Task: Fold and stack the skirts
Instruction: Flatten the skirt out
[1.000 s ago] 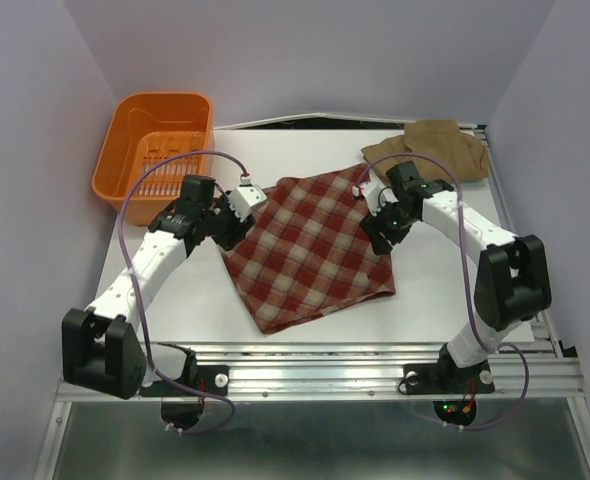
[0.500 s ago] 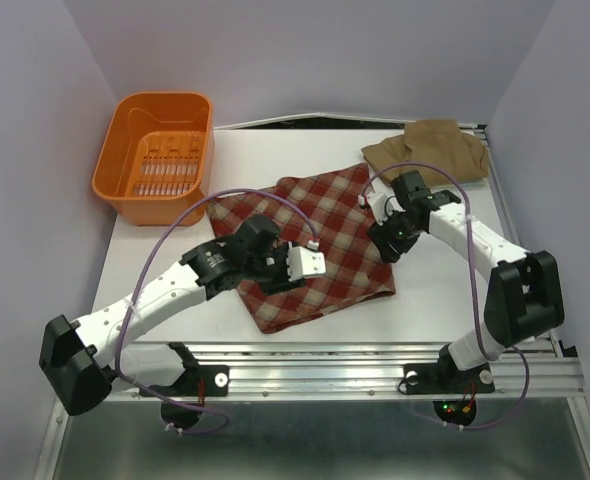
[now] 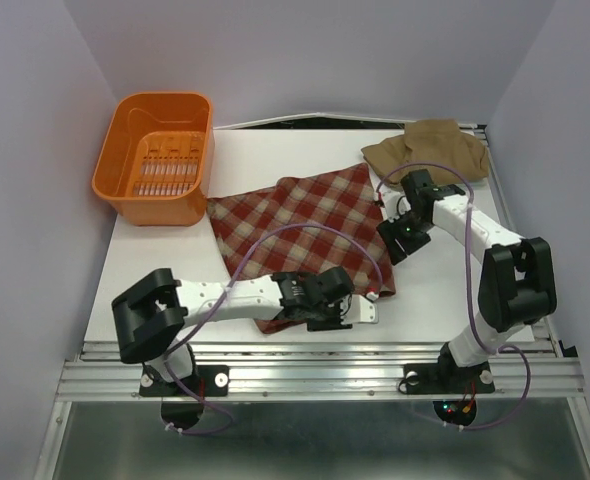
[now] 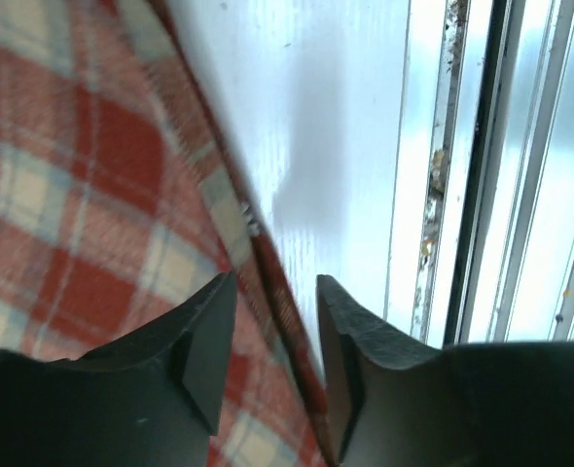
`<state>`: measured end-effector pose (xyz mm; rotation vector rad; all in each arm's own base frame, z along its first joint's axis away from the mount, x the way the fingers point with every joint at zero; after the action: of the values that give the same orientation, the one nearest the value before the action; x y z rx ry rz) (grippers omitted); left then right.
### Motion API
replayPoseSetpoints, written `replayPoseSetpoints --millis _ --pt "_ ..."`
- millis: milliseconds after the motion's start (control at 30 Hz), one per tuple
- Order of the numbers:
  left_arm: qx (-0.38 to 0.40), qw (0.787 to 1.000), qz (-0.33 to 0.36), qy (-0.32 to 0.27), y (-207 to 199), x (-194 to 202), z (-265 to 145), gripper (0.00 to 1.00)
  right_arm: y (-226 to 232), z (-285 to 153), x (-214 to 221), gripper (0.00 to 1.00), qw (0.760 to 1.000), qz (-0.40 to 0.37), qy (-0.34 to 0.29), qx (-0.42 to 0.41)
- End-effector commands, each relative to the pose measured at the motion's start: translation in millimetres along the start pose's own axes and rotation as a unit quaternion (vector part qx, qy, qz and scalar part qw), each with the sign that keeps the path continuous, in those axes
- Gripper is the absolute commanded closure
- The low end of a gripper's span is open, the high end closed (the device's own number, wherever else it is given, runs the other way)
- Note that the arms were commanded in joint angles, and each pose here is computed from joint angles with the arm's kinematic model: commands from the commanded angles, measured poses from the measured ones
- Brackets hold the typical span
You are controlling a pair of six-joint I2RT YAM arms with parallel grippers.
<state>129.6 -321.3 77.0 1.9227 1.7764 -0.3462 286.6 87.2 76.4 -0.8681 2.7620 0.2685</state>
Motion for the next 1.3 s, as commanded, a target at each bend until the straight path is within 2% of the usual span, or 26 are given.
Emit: replayPoseSetpoints --millis 0,167,267,400,500,667,733,833,867,900,933,967,1033,1067,1133,1167,1200,1267 --pt "-0.044 0.998 -0.048 -0.019 18.4 -27.3 11.2 0.57 -5.8 -25.8 -15.5 0.41 0.999 0.030 -0.034 -0.017" --pt "-0.087 0.994 -0.065 -0.016 34.7 -31.9 20.6 0.63 -10.1 -34.7 -14.2 0.41 0.998 0.037 -0.042 -0.017" --pt "-0.085 0.994 -0.063 -0.016 33.1 -31.1 24.2 0.65 -9.6 -36.5 -15.9 0.41 0.998 0.037 -0.045 -0.018" --pt "-0.082 0.994 -0.067 -0.011 32.6 -28.0 32.7 0.77 -12.5 -38.5 -16.2 0.41 0.998 0.039 -0.047 -0.015" --pt "-0.067 0.995 -0.076 -0.016 30.2 -29.2 35.6 0.76 -13.6 -39.2 -16.4 0.41 0.998 0.035 -0.048 -0.013" --pt "-0.044 0.996 -0.073 -0.027 23.2 -31.9 35.7 0.63 -18.3 -41.2 -16.8 0.40 0.998 0.035 -0.050 -0.006" --pt "-0.042 0.996 -0.073 -0.025 22.0 -31.3 37.6 0.63 -18.1 -40.7 -16.8 0.40 0.998 0.036 -0.049 -0.007" --pt "-0.046 0.996 -0.076 -0.022 24.8 -28.7 41.8 0.67 -18.0 -39.9 -16.6 0.40 0.998 0.035 -0.049 -0.008" --pt "-0.050 0.995 -0.080 -0.022 28.8 -27.8 42.8 0.73 -18.4 -40.5 -15.7 0.40 0.998 0.033 -0.048 -0.006" --pt "-0.058 0.994 -0.086 -0.021 32.5 -26.7 43.4 0.87 -21.8 -40.8 -13.5 0.40 0.998 0.036 -0.046 -0.002" --pt "-0.060 0.994 -0.088 -0.021 34.2 -26.2 42.8 0.87 -22.1 -41.7 -14.0 0.40 0.998 0.036 -0.048 -0.001" --pt "-0.090 0.991 -0.094 -0.016 48.1 -23.4 39.0 0.99 -22.5 -43.0 -14.1 0.40 0.998 0.034 -0.049 0.002" --pt "-0.116 0.988 -0.100 -0.011 61.3 -20.6 33.4 1.00 -23.3 -44.0 -15.7 0.40 0.998 0.033 -0.052 0.004" --pt "-0.155 0.982 -0.103 -0.007 76.8 -19.5 25.6 1.00 -23.5 -44.0 -15.6 0.40 0.998 0.034 -0.052 0.004" --pt "-0.236 0.965 -0.118 -0.019 106.9 -24.0 -2.6 1.00 -23.9 -44.4 -17.6 0.41 0.998 0.037 -0.053 0.004" --pt "-0.291 0.949 -0.118 -0.028 125.2 -26.6 -21.4 1.00 -23.6 -44.4 -17.4 0.41 0.998 0.036 -0.053 0.003" --pt "-0.320 0.938 -0.121 -0.056 134.0 -36.5 -46.3 1.00 -24.0 -44.4 -17.6 0.41 0.998 0.035 -0.053 0.004" --pt "-0.355 0.925 -0.117 -0.064 141.1 -39.9 -68.0 1.00 -24.2 -44.5 -16.7 0.41 0.998 0.035 -0.052 0.005"
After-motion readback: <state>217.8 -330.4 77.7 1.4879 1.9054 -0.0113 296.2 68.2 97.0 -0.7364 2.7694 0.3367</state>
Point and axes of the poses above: each gripper's point midway between its finger pads, its own z axis out along the fingers, its own y axis along the line the jaws close on, x = y × z, the point moved 1 cm from there along -z, back along the fingers, and after that the axes turned 1 degree about z, right-handed, at the moved point
